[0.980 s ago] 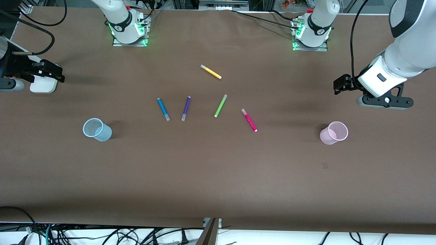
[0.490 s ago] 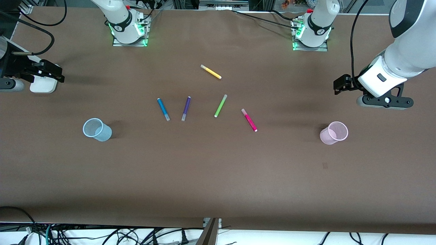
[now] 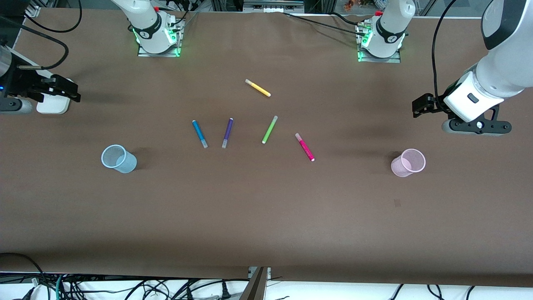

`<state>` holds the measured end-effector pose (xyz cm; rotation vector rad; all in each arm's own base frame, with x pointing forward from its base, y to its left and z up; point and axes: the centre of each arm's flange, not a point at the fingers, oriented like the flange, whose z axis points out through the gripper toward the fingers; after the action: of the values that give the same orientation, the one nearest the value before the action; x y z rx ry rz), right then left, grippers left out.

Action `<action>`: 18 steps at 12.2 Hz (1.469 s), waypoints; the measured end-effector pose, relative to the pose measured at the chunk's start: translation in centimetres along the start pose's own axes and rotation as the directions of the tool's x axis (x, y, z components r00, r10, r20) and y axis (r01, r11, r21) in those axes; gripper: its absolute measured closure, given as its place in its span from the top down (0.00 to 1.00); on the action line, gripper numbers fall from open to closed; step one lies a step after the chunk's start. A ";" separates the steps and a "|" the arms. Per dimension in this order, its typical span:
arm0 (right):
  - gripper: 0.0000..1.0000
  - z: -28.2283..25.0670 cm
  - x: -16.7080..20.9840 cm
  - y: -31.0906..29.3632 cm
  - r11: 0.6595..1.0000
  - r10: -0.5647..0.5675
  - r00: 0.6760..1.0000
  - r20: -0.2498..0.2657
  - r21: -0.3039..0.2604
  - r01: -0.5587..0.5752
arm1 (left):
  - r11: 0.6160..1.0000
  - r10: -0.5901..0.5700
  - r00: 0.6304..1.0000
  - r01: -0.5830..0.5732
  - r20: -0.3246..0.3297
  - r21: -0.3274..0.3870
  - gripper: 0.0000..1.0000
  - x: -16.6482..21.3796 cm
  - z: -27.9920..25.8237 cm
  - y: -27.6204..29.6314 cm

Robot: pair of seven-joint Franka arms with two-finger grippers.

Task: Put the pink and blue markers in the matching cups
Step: 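Reach the right gripper to the blue marker while the left gripper reaches the pink marker, then close the right gripper on the blue marker while the left gripper grasps pink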

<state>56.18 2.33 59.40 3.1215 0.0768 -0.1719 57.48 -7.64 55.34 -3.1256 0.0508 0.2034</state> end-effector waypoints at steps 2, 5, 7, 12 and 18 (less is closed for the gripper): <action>1.00 1.2 0.7 -3.5 0.998 -0.060 0.998 0.022 -0.005 0.060 | 0.999 -0.043 0.999 0.043 0.015 0.002 1.00 0.3 0.9 1.5; 1.00 5.1 2.7 -7.6 0.992 -0.126 0.989 0.075 -0.008 0.127 | 0.995 -0.099 0.995 0.099 0.017 -0.001 1.00 1.6 4.1 8.4; 1.00 8.3 4.2 -10.1 0.987 -0.161 0.981 0.108 0.020 0.159 | 0.989 -0.147 0.989 0.148 0.023 -0.011 1.00 2.6 7.6 13.5; 1.00 18.0 8.0 -16.2 0.972 -0.232 0.961 0.152 0.051 0.227 | 0.947 -0.320 0.946 0.322 0.047 -0.021 1.00 3.7 18.1 24.3; 1.00 28.8 8.8 -21.5 0.955 -0.296 0.949 0.112 0.044 0.293 | 0.909 -0.411 0.910 0.414 0.061 -0.054 1.00 5.4 28.5 28.1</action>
<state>60.66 23.75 29.58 3.0994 0.5443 -0.3613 58.22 -35.62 26.20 -3.0953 -0.6244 0.2755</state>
